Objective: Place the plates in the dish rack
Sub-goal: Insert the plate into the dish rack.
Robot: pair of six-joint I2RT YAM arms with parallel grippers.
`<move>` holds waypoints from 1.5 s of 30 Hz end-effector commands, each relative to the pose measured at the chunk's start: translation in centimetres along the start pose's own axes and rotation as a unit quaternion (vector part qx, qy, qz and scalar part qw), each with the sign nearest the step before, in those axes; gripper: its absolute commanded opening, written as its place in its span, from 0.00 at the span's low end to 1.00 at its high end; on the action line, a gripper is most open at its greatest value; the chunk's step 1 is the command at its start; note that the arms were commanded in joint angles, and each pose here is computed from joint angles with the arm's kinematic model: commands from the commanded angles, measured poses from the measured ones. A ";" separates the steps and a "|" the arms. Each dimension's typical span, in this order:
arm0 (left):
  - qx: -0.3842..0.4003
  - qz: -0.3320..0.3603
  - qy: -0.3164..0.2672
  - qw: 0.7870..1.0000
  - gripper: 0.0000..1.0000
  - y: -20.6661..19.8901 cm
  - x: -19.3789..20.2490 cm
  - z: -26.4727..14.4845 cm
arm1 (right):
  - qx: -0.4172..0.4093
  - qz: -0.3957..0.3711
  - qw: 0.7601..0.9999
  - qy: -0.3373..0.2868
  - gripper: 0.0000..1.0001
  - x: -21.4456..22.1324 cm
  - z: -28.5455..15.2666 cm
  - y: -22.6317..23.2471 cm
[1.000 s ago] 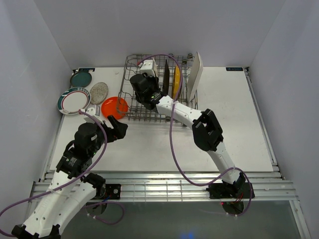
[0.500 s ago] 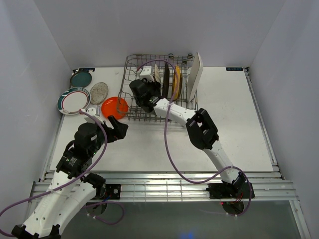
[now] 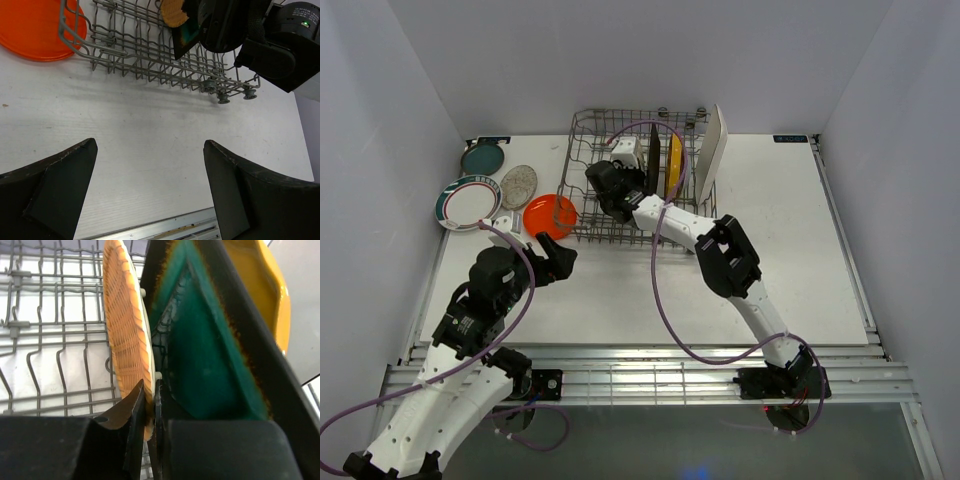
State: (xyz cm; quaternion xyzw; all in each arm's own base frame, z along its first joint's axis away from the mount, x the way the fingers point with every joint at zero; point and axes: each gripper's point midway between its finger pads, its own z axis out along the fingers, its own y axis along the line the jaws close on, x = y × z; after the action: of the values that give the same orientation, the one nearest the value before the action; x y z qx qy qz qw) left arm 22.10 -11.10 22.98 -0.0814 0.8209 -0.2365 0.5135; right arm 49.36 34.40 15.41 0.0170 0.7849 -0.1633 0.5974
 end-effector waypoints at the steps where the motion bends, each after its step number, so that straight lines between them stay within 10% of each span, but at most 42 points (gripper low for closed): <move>1: 0.009 0.006 -0.002 1.000 0.98 -0.2 0.0 0.1 | -0.011 0.086 0.996 0.015 0.08 -1.1 0.1 -0.9; 6: 0.009 0.006 -0.004 1.000 0.98 -0.2 0.0 0.0 | -0.014 0.084 0.996 0.017 0.13 -1.1 0.1 -0.9; 14: 0.008 0.007 -0.008 1.000 0.98 -0.2 -0.2 -0.1 | -0.017 0.083 0.996 0.021 0.48 -1.0 0.0 -0.9; 45: 0.012 0.007 -0.015 1.000 0.98 -0.3 -0.5 -0.4 | 0.005 0.077 0.997 0.005 0.47 -3.7 -4.1 -2.2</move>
State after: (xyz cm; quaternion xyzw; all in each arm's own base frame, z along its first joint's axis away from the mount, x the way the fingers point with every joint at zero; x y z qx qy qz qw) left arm 21.91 -10.99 23.37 -0.0799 0.8159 -0.2393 0.5202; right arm 46.57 34.65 14.74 0.0318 0.8103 -0.1373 0.5688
